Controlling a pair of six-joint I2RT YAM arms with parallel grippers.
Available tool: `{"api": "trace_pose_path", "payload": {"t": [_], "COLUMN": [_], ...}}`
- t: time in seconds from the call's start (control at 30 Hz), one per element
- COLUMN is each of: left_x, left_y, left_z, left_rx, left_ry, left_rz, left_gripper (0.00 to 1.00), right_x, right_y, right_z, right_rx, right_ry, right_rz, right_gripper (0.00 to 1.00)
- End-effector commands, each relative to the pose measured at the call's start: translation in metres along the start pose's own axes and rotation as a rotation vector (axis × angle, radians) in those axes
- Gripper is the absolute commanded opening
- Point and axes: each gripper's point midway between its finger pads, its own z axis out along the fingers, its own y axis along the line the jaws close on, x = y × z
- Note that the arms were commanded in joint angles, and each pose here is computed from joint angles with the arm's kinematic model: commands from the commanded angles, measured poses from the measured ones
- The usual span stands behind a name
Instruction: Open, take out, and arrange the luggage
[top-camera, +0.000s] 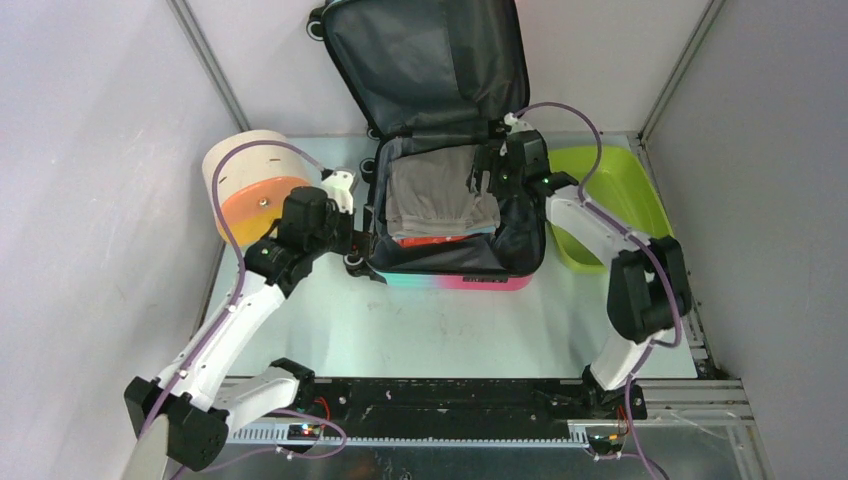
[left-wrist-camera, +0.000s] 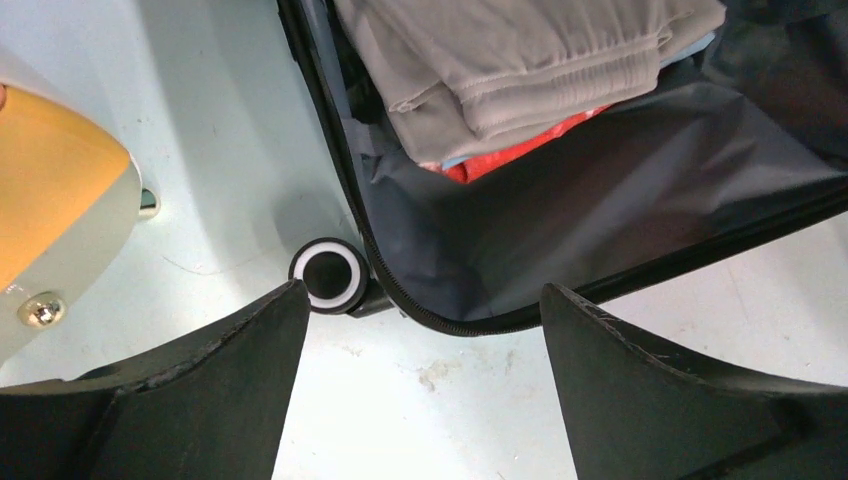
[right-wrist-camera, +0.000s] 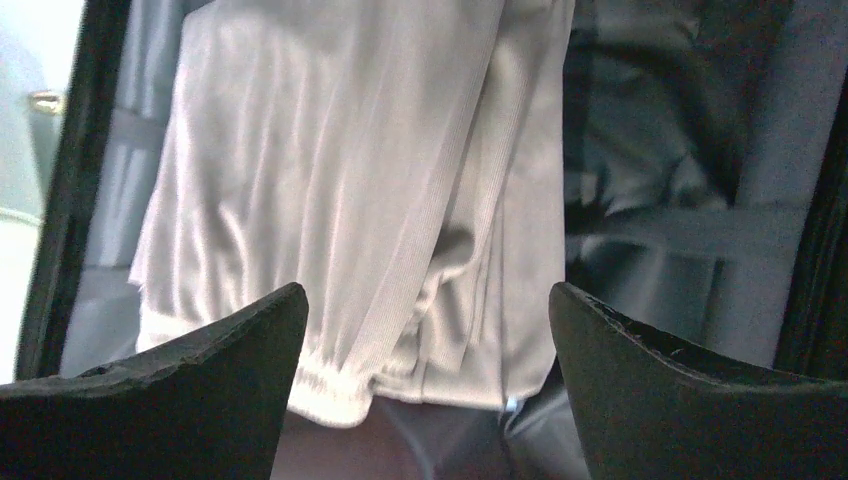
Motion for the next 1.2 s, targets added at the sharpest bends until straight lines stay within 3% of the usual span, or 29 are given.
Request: {"api": "trace_pose_path", "payload": {"t": [0.0,0.17,0.43,1.17], "left_x": [-0.013,-0.017,-0.014,-0.023], "left_y": [0.003,0.001,-0.001,0.016], "left_z": [-0.003,0.004,0.024,0.035], "left_rx": [-0.016,-0.009,-0.013,-0.144], "left_ry": [-0.071,-0.111,-0.048,-0.032], "left_rz": [0.008,-0.035,-0.054,-0.111], "left_gripper": [0.91,0.87,0.81,0.79], "right_x": [-0.021,-0.023,0.005,0.046], "right_y": [-0.002,0.0,-0.013,-0.01], "right_z": [0.028,0.065,0.085,0.053], "right_rx": [0.006,-0.001,0.055,0.025], "right_ry": [-0.037,0.01,0.116,0.227], "right_rz": [-0.029,-0.04,-0.048,-0.084], "right_gripper": [0.96,0.98,0.99,0.89]}}
